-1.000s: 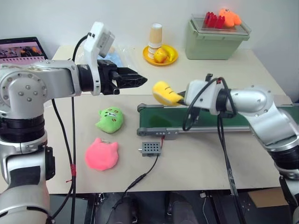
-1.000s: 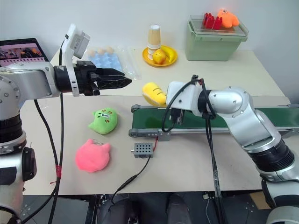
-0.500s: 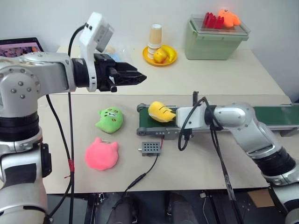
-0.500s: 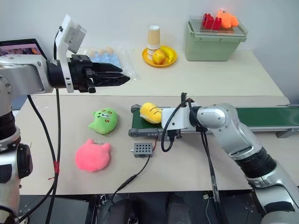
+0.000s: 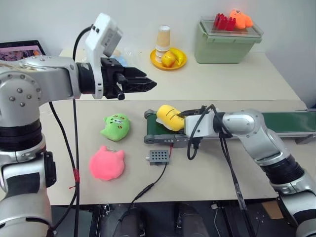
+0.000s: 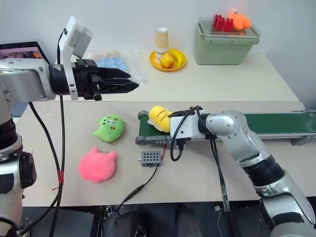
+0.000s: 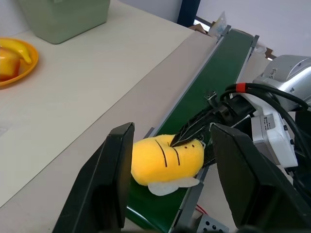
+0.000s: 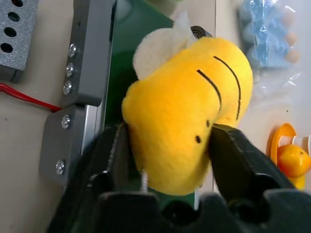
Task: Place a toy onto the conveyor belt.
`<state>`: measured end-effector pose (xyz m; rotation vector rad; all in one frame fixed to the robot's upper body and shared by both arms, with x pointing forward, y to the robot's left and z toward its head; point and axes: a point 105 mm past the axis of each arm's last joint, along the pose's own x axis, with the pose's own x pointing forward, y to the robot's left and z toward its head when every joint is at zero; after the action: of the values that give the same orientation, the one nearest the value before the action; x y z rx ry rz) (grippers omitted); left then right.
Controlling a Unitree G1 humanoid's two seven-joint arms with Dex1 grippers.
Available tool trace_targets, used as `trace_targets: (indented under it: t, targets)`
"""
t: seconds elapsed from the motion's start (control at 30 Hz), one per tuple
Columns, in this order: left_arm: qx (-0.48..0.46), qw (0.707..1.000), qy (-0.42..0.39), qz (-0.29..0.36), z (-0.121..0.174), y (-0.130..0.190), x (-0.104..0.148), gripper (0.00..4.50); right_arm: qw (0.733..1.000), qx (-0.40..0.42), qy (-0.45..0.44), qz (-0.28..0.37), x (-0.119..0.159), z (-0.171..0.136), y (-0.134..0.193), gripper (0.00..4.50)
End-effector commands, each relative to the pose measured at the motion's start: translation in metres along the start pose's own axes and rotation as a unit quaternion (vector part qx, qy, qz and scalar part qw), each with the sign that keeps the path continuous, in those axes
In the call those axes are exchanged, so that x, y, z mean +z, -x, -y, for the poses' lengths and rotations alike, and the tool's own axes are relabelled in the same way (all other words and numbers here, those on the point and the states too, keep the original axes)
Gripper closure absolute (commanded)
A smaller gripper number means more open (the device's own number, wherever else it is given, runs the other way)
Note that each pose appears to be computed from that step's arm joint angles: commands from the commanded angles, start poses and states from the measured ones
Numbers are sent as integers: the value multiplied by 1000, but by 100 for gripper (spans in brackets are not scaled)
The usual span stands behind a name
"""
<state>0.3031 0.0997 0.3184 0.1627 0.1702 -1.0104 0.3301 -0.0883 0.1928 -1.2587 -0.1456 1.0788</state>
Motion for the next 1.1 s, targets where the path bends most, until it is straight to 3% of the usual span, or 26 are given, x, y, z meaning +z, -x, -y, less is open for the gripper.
trace_targets:
  t: [0.03, 0.07, 0.33, 0.57, 0.83, 1.1]
  targets:
    - [0, 999, -25, 24, 4, 3, 13, 186, 1000, -15, 3, 12, 12, 18, 19, 31]
    - [-1, 999, -25, 24, 4, 3, 12, 186, 1000, -10, 0, 12, 15, 20, 25, 4]
    - [-21, 999, -22, 33, 7, -6, 11, 186, 999, 30, -30, -20, 27, 29, 69, 4]
    - [-35, 998, -25, 38, 9, -11, 13, 186, 998, 20, -55, -36, 30, 42, 87, 4]
    - [-30, 998, -37, 38, 5, 2, 21, 186, 984, 16, -173, -27, 31, 51, 117, 4]
    - [-18, 999, -46, 23, 1, 12, 22, 186, 971, 5, -235, -34, 24, 48, 129, 4]
